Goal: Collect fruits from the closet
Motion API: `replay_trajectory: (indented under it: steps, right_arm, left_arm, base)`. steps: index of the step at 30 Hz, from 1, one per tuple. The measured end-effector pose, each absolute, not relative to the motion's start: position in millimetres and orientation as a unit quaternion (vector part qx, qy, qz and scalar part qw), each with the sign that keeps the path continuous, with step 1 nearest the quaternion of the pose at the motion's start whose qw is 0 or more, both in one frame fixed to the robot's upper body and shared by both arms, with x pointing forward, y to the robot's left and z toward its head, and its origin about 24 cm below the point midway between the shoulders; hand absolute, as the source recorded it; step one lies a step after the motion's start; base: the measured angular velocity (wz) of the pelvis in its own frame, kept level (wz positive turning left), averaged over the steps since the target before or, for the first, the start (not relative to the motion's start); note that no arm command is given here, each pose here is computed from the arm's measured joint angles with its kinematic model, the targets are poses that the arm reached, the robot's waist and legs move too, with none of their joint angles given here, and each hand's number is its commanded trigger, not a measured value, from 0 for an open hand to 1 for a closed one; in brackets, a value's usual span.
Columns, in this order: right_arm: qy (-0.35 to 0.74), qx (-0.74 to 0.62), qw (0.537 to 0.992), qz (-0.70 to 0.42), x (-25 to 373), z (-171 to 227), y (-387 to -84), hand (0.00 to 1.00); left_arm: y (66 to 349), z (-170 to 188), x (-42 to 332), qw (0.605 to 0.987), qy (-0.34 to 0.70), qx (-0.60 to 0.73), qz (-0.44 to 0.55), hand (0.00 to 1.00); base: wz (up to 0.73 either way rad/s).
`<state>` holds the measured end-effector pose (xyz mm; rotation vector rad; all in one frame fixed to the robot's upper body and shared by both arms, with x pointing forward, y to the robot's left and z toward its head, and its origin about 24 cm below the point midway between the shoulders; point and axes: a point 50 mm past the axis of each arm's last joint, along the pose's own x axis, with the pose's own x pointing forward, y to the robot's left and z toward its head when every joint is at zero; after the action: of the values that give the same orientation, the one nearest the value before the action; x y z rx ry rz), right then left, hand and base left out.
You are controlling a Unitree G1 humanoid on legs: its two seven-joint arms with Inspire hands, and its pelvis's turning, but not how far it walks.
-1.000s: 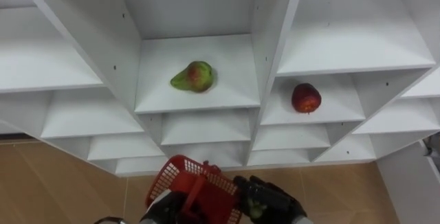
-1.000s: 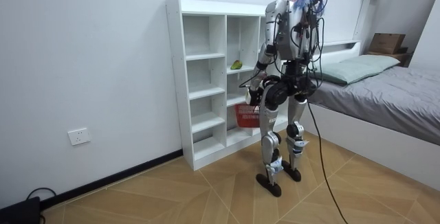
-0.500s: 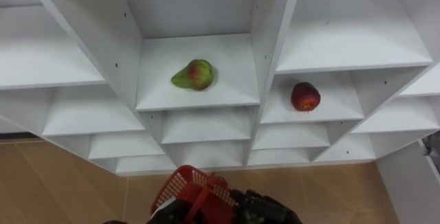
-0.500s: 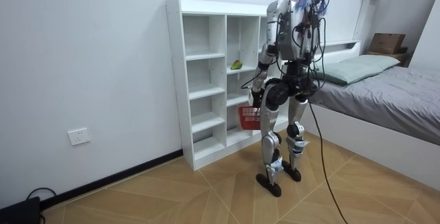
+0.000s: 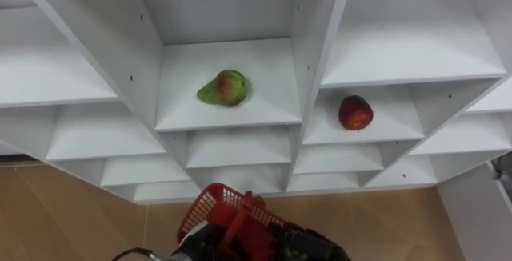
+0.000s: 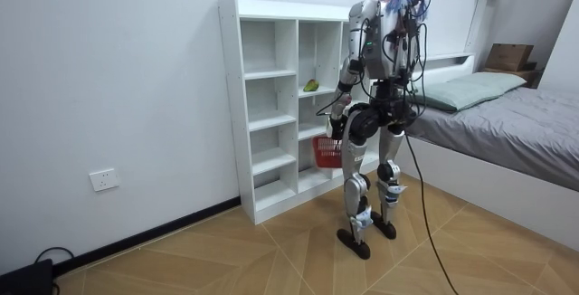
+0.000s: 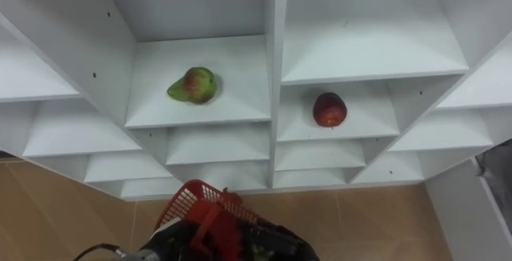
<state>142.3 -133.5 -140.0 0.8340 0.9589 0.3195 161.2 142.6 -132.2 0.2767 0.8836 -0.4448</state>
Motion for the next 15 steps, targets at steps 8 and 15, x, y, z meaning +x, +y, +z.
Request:
replay_trajectory:
  steps: [8,15]
  right_arm:
    - [0.461,0.385,0.788,0.135,134.3,-144.8,-136.9,1.00]
    - [0.466,0.380,0.787,0.139,132.9,-145.3,-136.4,0.66]
  left_arm:
    - [144.3,-134.7,158.1,0.868,0.430,0.138,-0.206,1.00]
    - [143.3,-134.8,158.2,0.869,0.429,0.140,-0.203,1.00]
  base:
    - [0.00]
    - [0.00]
